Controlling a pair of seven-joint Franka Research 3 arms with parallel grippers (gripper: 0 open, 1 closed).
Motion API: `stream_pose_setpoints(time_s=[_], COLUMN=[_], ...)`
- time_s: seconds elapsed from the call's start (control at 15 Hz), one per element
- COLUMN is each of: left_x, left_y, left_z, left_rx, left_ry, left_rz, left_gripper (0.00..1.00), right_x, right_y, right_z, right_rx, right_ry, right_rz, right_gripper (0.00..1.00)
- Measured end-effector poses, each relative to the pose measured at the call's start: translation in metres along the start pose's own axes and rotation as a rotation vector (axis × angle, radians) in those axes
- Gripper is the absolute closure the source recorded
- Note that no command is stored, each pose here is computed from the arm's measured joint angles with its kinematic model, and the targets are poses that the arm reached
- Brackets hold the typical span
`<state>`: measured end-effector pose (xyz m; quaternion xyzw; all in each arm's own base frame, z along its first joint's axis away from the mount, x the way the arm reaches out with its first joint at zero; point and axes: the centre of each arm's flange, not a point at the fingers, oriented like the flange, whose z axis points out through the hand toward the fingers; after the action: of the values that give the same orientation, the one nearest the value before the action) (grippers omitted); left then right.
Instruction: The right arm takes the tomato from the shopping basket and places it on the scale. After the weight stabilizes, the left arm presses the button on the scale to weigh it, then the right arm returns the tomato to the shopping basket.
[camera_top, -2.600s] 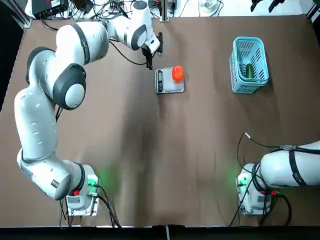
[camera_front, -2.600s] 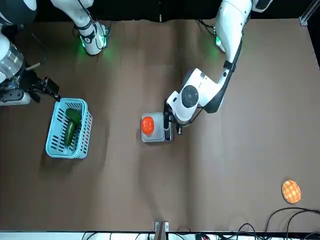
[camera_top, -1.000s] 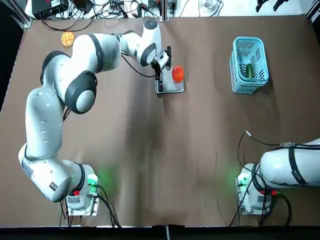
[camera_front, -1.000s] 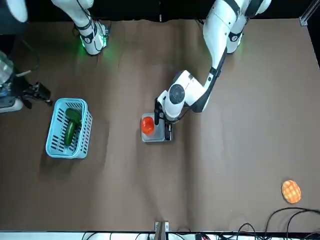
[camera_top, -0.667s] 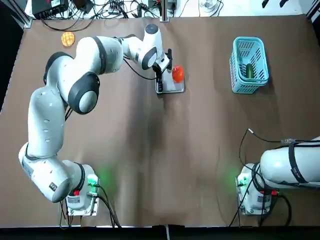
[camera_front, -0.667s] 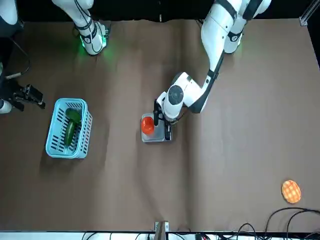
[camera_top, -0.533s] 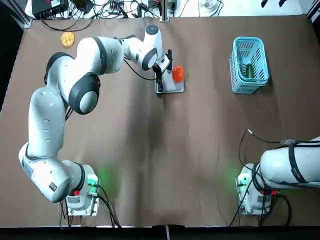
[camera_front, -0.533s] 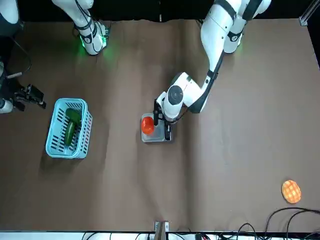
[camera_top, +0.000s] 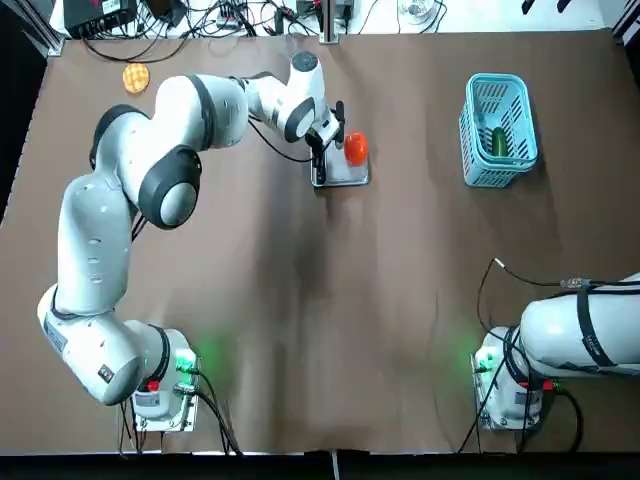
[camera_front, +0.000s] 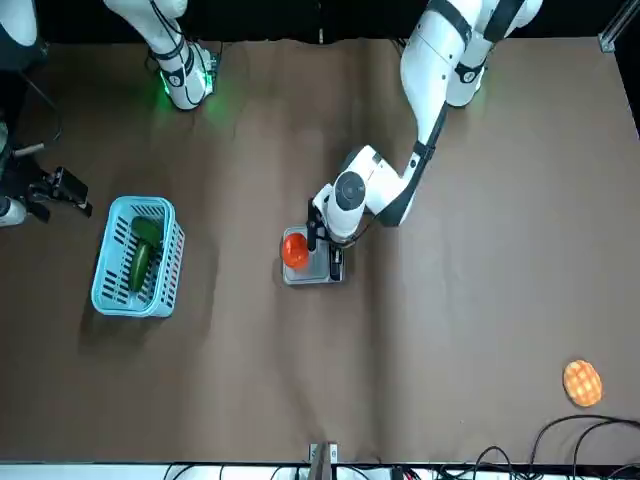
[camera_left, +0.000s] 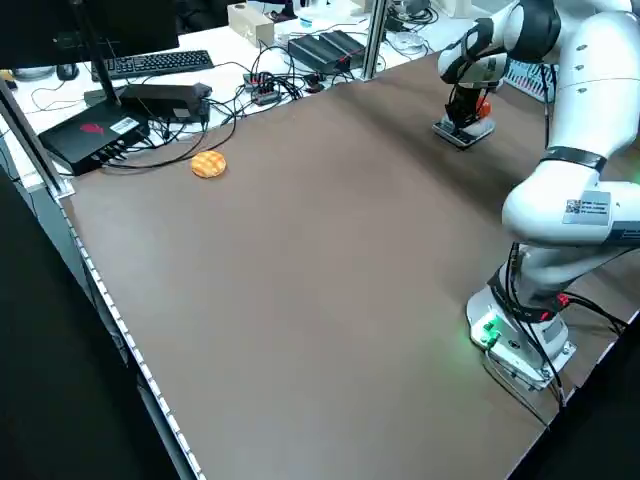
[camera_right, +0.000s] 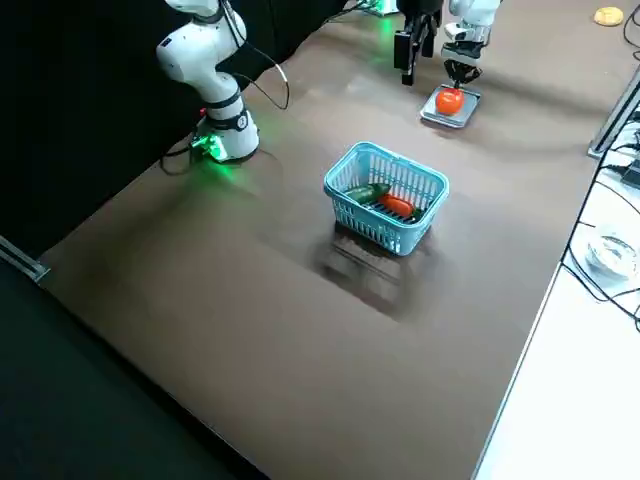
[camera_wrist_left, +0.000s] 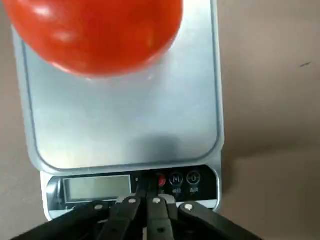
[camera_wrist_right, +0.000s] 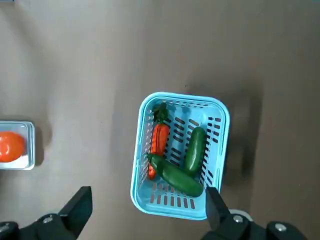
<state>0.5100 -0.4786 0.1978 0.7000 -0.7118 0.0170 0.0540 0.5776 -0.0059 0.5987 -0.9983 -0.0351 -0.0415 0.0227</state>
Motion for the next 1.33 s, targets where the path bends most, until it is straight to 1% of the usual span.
stream_pose_setpoints(time_s=[0.47, 0.93, 1.33], left_x=[0.0007, 0.0067, 0.0083], left_y=[0.0006, 0.0063, 0.0079], left_z=[0.0002, 0.0013, 0.0016], left_rx=[0.003, 0.028, 0.037], left_ry=[-0.005, -0.038, -0.048], left_rz=[0.005, 0.056, 0.03], left_gripper=[0.99, 0.99, 0.99], right_x=[0.0, -0.0001, -0.0001], right_y=[0.0, -0.0001, -0.0001], right_z=[0.0001, 0.0001, 0.0001], right_rx=[0.0, 0.0, 0.0], right_ry=[0.0, -0.001, -0.001], right_rz=[0.0, 0.0, 0.0], right_gripper=[0.0, 0.0, 0.0])
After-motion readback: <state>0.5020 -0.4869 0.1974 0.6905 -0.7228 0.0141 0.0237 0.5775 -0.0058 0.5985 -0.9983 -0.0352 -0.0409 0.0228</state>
